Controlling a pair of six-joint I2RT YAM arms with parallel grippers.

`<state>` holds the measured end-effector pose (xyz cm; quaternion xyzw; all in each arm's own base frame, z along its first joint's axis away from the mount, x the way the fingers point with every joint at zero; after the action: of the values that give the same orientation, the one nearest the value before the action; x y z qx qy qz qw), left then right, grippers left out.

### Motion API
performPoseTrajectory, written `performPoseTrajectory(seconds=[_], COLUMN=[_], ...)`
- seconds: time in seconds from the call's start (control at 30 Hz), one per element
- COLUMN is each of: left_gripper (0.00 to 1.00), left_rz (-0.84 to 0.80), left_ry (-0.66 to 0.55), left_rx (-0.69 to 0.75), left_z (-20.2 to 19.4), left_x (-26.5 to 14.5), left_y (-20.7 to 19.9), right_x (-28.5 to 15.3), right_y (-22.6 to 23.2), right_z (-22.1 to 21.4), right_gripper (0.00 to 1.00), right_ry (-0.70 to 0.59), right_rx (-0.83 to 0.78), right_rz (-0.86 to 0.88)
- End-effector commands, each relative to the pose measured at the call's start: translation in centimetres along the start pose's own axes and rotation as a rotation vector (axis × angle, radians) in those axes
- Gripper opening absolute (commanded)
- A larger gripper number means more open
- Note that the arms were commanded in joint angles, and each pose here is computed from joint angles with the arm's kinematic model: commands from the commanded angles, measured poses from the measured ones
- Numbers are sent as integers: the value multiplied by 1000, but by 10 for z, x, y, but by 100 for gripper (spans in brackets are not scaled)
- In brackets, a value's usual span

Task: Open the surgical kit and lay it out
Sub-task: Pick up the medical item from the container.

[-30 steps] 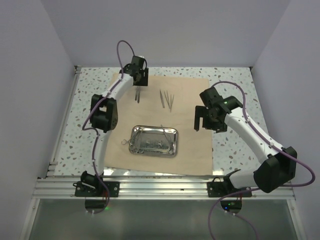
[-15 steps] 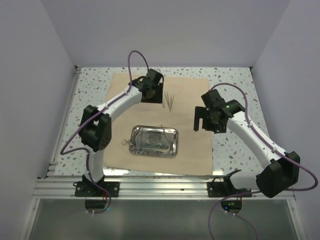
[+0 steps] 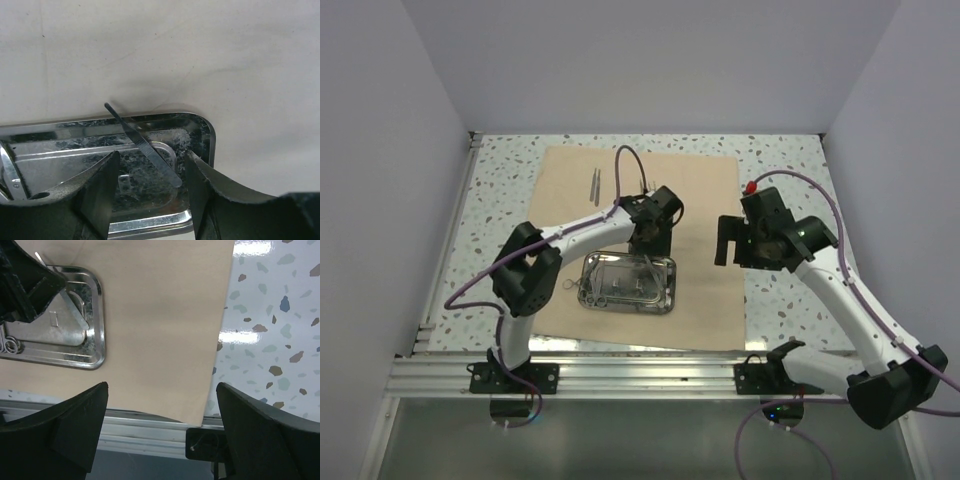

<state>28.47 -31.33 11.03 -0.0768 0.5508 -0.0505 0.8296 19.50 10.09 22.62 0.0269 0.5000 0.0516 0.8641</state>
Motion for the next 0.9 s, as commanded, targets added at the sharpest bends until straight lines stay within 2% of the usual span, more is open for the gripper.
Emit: performPoseTrajectory(seconds=[0.0,0.57,0.77,0.87], left_gripper=[57,56,39,23], left_rz=[36,103,121,135], left_ry=[10,-6,22,33], left_rx=[-35,-30,-10,-3], left_z=[-14,-26,-33,-34], left_x=[12,53,68,70], left_y=[-1,10,13,19], right_x=[-12,-22,-22,-20], right_y=[-4,-14,-15,-16], right_z=[-8,-20,-21,-22], right_gripper=[94,94,94,94], right_ry=[8,20,30,33], right_rx=[-32,-58,-62,-57], right_rz=[18,-11,-20,-28])
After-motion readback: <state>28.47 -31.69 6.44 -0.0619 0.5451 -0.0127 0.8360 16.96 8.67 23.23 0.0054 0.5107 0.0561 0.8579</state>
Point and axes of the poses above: each gripper's point midway between its finger pads, its own x axis out along the fingers, its own y axis along the line the jaws close on, z = x × y, the point moved 5 cm from there along -x, back along the fingers, and after that the axes turned 7 degrees about -x, right-handed, at the moved point
